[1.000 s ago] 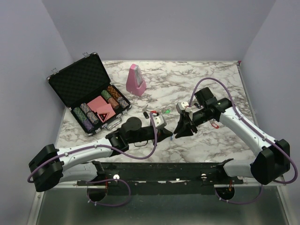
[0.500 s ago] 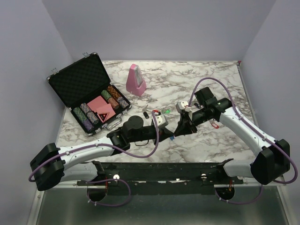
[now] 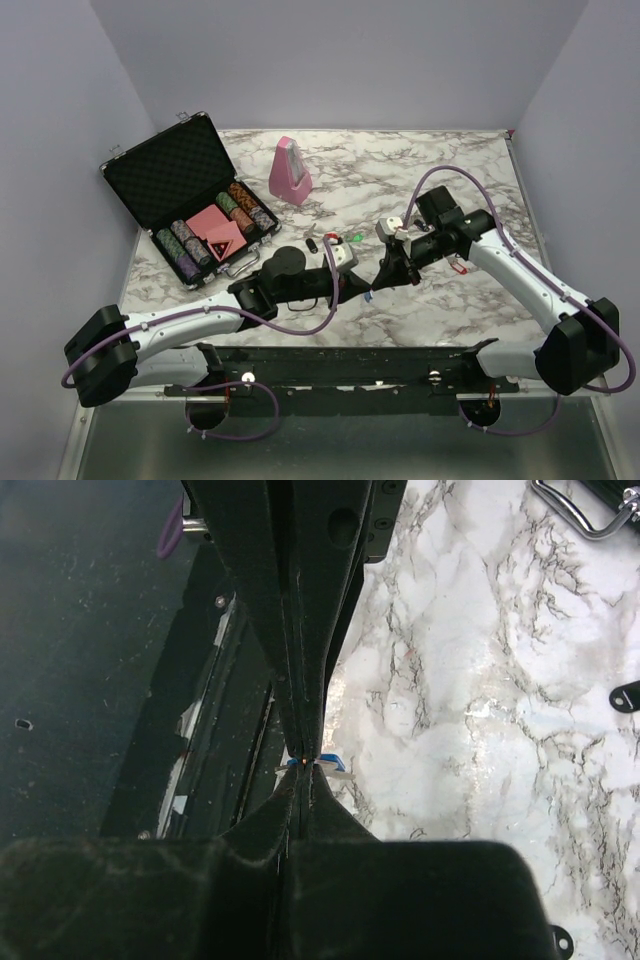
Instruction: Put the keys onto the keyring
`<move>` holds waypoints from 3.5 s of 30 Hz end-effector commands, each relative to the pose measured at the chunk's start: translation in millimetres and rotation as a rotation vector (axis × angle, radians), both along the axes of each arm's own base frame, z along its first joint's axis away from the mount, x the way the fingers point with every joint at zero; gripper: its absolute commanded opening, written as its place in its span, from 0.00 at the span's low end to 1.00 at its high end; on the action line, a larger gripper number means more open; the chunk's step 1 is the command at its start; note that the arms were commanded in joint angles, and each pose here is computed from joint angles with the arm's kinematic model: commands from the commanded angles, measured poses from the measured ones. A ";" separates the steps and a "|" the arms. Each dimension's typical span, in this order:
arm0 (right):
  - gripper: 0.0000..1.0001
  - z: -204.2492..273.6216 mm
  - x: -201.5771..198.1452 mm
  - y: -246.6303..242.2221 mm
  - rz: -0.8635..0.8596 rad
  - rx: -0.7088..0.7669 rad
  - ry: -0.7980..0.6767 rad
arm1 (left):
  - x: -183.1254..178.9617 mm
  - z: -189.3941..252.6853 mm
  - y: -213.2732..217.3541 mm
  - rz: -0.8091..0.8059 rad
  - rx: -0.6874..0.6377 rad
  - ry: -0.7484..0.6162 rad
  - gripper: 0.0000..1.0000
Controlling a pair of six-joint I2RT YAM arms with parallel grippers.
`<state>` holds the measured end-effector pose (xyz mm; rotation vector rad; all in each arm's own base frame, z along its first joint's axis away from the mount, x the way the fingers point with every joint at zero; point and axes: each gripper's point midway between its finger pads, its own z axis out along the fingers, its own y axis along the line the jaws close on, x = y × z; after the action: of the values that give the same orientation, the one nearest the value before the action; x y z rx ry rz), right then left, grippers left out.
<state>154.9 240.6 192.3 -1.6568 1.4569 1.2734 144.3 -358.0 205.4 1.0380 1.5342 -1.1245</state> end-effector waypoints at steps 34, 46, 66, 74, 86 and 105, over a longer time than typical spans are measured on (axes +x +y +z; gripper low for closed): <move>0.00 0.3 -34.9 5.6 0.318 0.330 -0.263 | -26.4 -6.7 35.5 -0.060 -0.188 -0.271 0.45; 0.00 -1.8 -30.7 2.1 0.284 0.325 -0.251 | -24.1 -13.5 21.6 -0.026 -0.132 -0.331 0.41; 0.00 -1.1 -29.9 1.7 0.266 0.333 -0.235 | -21.7 -9.4 6.5 -0.025 -0.134 -0.314 0.23; 0.00 -0.2 -29.8 1.6 0.259 0.331 -0.228 | -23.7 -12.4 5.8 -0.035 -0.117 -0.300 0.00; 0.12 -1.7 -22.0 3.6 0.210 0.286 -0.173 | -24.5 -15.7 7.3 -0.038 -0.018 -0.213 0.00; 0.47 -4.7 0.4 -2.1 0.038 0.069 -0.074 | -21.0 -36.6 33.2 -0.053 0.401 0.050 0.00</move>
<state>150.4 237.8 186.2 -1.7058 1.2819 1.2724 127.7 -339.7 184.5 1.2493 1.6562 -0.9437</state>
